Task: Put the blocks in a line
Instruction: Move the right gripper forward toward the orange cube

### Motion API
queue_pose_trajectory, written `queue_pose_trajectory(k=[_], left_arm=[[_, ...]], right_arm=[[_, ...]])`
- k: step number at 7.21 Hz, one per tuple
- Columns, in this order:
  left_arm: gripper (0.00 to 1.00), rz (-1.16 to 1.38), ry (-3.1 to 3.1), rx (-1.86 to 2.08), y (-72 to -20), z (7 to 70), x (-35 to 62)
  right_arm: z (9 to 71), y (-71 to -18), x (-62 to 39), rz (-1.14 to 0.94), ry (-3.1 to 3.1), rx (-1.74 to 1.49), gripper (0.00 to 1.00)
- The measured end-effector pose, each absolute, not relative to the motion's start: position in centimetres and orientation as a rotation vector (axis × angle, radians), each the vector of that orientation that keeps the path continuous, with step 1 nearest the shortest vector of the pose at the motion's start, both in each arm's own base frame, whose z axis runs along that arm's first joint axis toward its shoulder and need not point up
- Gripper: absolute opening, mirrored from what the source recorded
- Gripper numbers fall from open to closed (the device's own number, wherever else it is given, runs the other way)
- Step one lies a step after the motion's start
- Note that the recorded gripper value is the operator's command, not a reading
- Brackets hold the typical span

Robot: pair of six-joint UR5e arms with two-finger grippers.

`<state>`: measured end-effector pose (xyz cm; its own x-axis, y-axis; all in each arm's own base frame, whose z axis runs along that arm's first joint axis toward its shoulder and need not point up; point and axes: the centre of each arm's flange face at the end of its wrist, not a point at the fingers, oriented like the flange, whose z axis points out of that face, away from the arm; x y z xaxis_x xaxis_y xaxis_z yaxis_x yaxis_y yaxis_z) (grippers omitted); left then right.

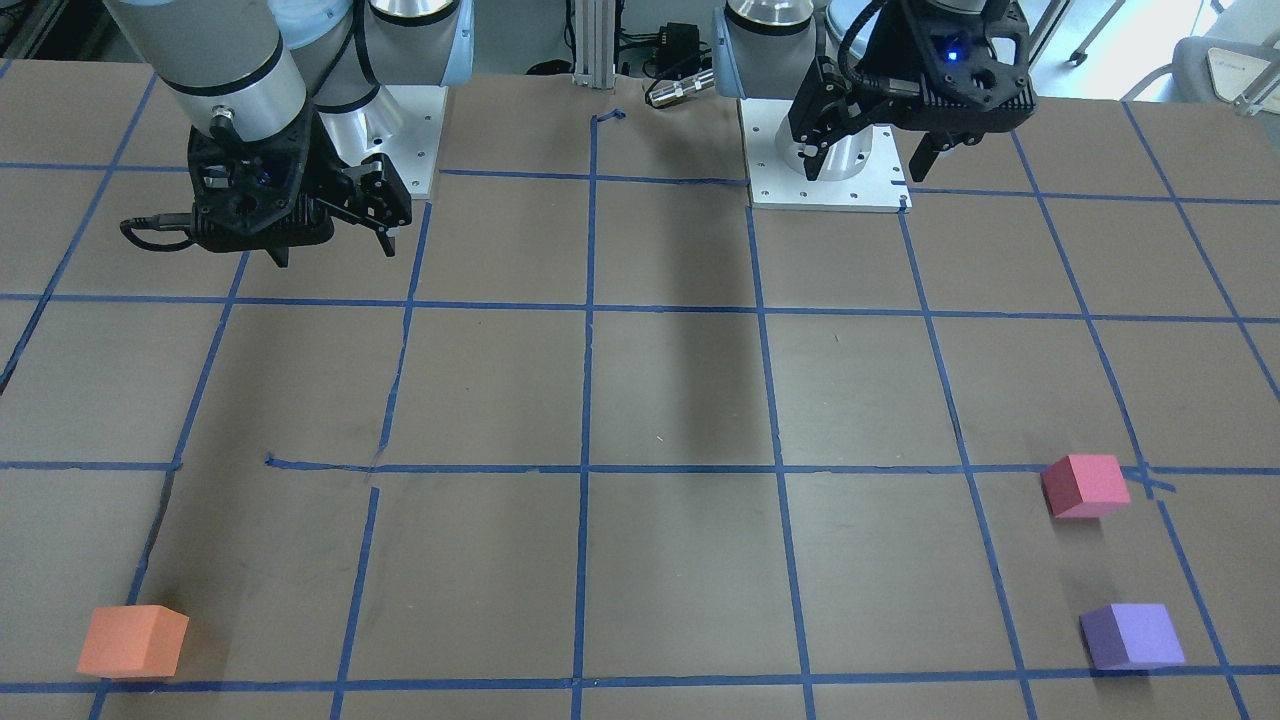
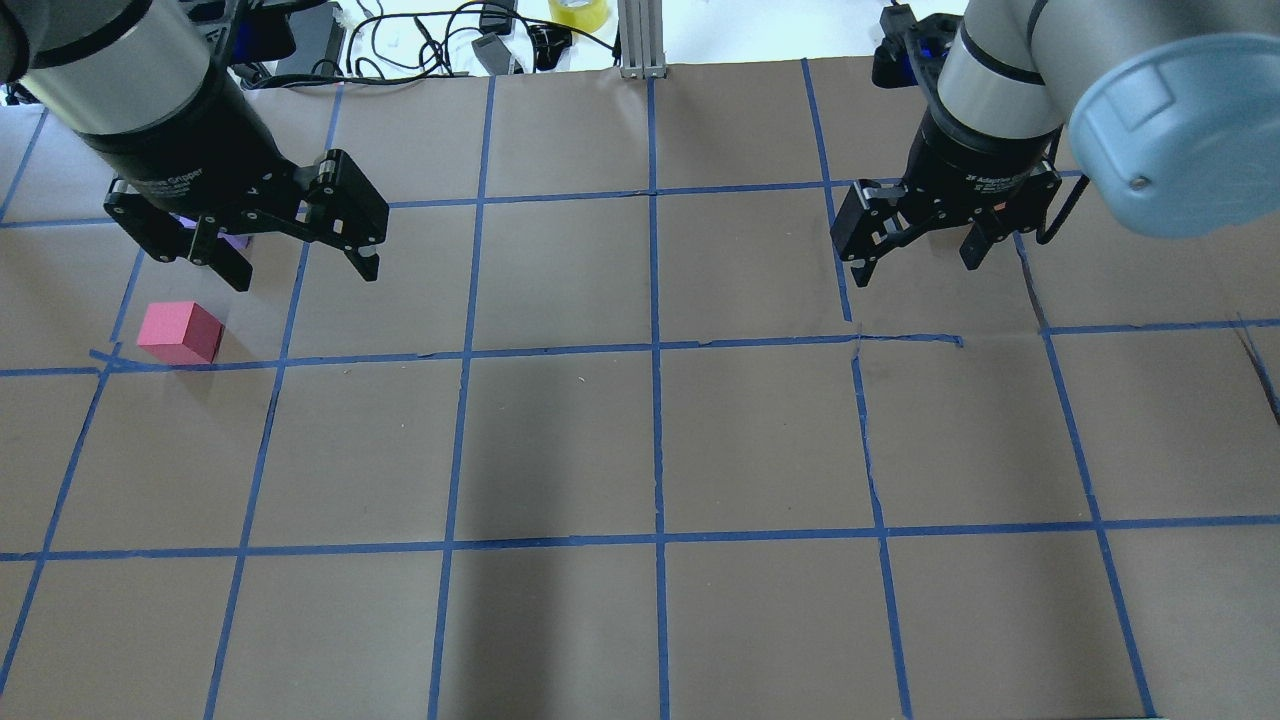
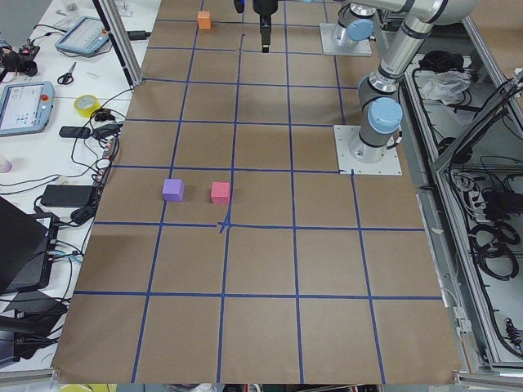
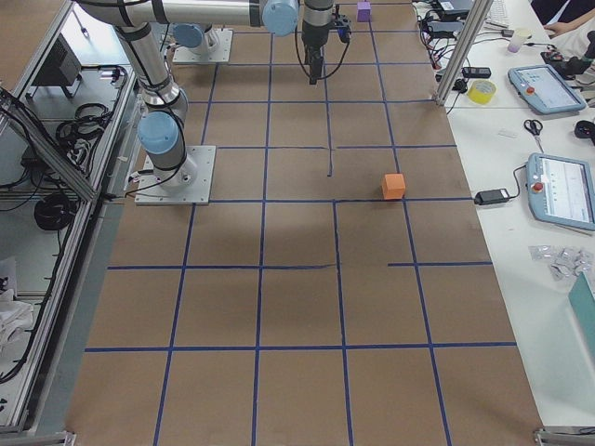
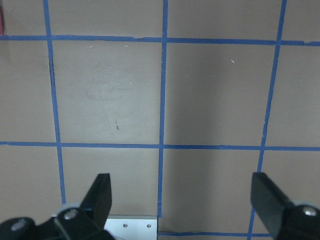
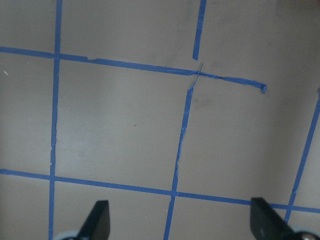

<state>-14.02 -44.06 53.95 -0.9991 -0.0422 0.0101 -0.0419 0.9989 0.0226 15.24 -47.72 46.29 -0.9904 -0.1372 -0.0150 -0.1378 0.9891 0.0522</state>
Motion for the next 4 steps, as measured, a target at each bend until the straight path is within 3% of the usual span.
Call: queue_pose_trajectory(k=[4], left_arm=[[1.00,-0.035,-3.132,0.067,-44.1,53.9,-14.0]], right_arm=[[48.6,-46.6,14.3,0.043,3.172,-0.212,1.00]])
